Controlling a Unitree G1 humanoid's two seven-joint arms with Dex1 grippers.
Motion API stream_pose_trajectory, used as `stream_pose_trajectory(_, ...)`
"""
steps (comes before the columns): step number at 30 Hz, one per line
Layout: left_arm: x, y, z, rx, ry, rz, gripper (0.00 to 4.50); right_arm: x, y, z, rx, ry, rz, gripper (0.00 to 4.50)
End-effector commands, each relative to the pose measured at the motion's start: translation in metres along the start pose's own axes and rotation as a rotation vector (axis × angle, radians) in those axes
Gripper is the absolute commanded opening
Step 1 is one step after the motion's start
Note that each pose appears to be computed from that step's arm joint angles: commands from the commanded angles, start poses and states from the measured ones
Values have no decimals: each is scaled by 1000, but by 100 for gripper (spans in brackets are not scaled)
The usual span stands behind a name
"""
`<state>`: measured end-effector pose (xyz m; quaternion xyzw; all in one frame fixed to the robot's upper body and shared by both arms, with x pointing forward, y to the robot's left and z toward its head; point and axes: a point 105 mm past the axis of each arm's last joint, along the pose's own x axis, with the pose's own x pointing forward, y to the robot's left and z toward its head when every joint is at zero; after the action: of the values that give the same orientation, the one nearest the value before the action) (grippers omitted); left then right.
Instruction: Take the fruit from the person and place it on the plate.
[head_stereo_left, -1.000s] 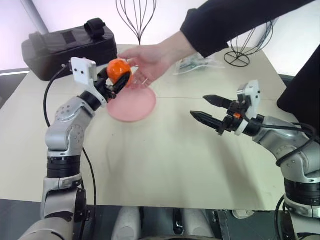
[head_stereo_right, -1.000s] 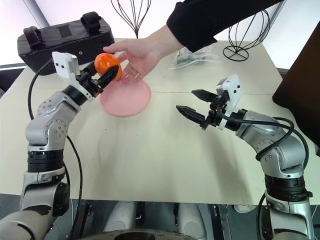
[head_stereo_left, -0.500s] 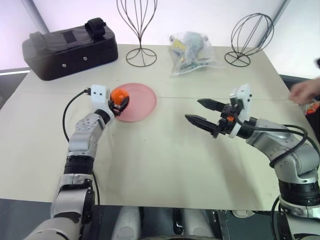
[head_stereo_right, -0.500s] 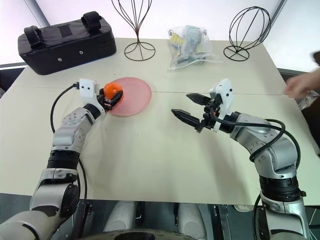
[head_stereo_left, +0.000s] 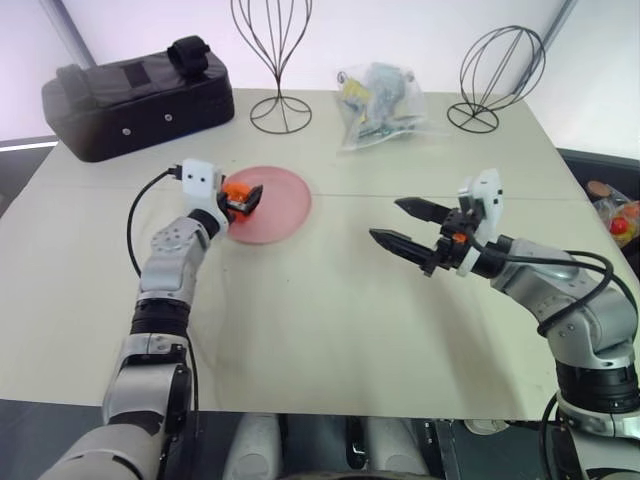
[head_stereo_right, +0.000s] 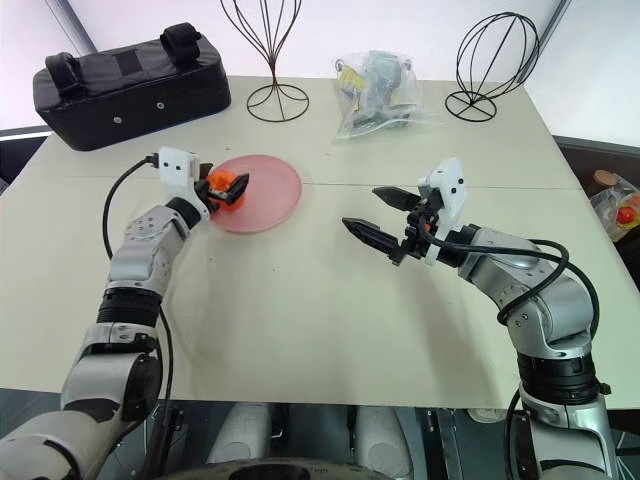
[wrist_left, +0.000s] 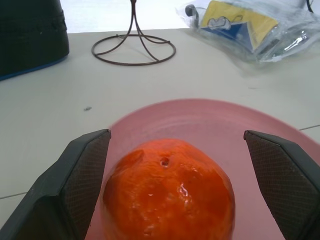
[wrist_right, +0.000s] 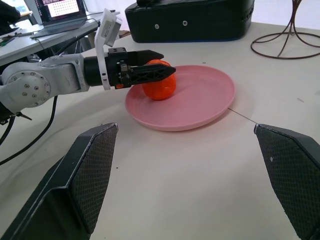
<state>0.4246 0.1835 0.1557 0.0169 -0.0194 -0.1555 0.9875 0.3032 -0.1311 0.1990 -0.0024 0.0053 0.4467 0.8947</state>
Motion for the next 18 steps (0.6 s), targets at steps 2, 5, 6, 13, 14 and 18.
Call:
stream_pose_trajectory(2,-16,14,64,8,-159,8,445,-1,-1,14,-54,-26,7,450)
stream_pose_trajectory(5,-30,15,77,-4,-174,-22,445,-1,-3,14,-57,-23,4,450)
stream_pose_trajectory(6,-39,16,79,2,-164,-39,445,-2,-5,13,-58,-20,1,450)
stream_pose_trajectory(13,-93,21,64,42,-21,-61,445,-4,-17,11,-61,-11,-17,450)
stream_pose_trajectory(14,-101,25,56,20,9,-32,445,-4,-21,11,-62,-13,-27,450)
stream_pose_trajectory(18,-122,30,39,-35,53,26,445,-1,-30,9,-65,-26,-50,450)
